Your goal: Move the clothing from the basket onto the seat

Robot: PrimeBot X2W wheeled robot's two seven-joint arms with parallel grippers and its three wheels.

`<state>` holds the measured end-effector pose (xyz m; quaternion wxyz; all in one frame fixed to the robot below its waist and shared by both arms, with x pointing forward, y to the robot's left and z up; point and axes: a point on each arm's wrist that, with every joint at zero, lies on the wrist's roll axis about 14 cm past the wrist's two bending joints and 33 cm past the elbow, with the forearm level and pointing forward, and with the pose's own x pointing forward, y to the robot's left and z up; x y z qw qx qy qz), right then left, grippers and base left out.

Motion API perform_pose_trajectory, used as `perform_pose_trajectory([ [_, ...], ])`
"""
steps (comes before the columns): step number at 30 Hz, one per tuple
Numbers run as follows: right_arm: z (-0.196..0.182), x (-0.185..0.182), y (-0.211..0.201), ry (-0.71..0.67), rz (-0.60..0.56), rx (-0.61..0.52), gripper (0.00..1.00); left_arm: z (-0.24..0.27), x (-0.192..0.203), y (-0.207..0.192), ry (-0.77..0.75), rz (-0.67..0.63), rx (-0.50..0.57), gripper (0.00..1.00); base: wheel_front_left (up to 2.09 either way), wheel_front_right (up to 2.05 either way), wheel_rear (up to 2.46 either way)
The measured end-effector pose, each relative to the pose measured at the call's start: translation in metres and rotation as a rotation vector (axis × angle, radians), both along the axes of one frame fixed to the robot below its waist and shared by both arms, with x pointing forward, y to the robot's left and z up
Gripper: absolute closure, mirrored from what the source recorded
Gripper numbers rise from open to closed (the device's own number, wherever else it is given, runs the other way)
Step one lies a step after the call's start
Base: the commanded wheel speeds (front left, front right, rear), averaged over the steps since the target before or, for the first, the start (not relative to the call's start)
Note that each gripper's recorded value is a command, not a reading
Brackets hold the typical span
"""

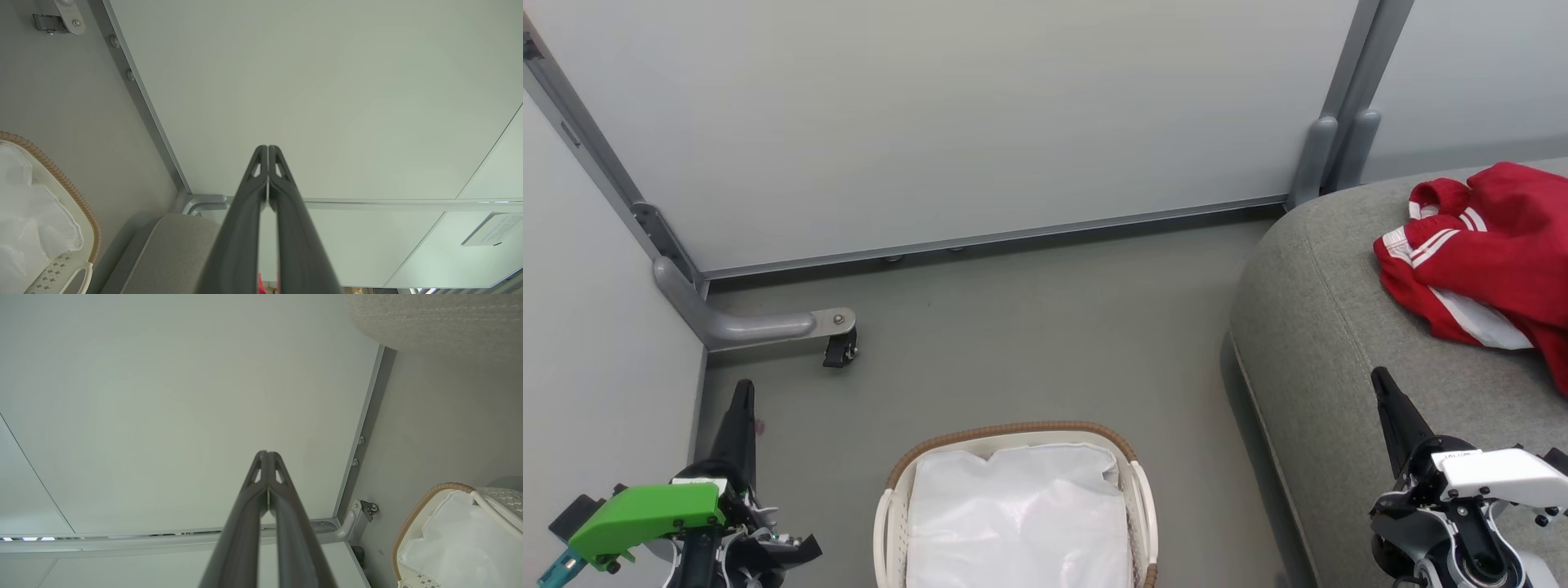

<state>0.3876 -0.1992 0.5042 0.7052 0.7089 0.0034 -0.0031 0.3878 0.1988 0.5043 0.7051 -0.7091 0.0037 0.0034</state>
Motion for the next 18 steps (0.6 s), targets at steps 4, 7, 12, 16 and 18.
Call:
perform_pose_trajectory([
  [4,0.0,0.0,0.0,0.0,0.0,0.0,1.0,0.0,0.0,0.0,0.0,0.0,0.0,1.0,0.0,0.0,0.0],
  [7,0.0001,0.0,0.0,0.0,0.0,0.0,1.0,0.0,0.0,0.0,0.0,0.0,0.0,1.0,0.0,0.0,0.0],
  [12,0.0001,0.0,0.0,0.0,0.0,0.0,1.0,0.0,0.0,0.0,0.0,0.0,0.0,1.0,0.0,0.0,0.0],
  [16,0.0001,0.0,0.0,0.0,0.0,0.0,1.0,0.0,0.0,0.0,0.0,0.0,0.0,1.0,0.0,0.0,0.0],
  [18,0.0001,0.0,0.0,0.0,0.0,0.0,1.0,0.0,0.0,0.0,0.0,0.0,0.0,1.0,0.0,0.0,0.0],
])
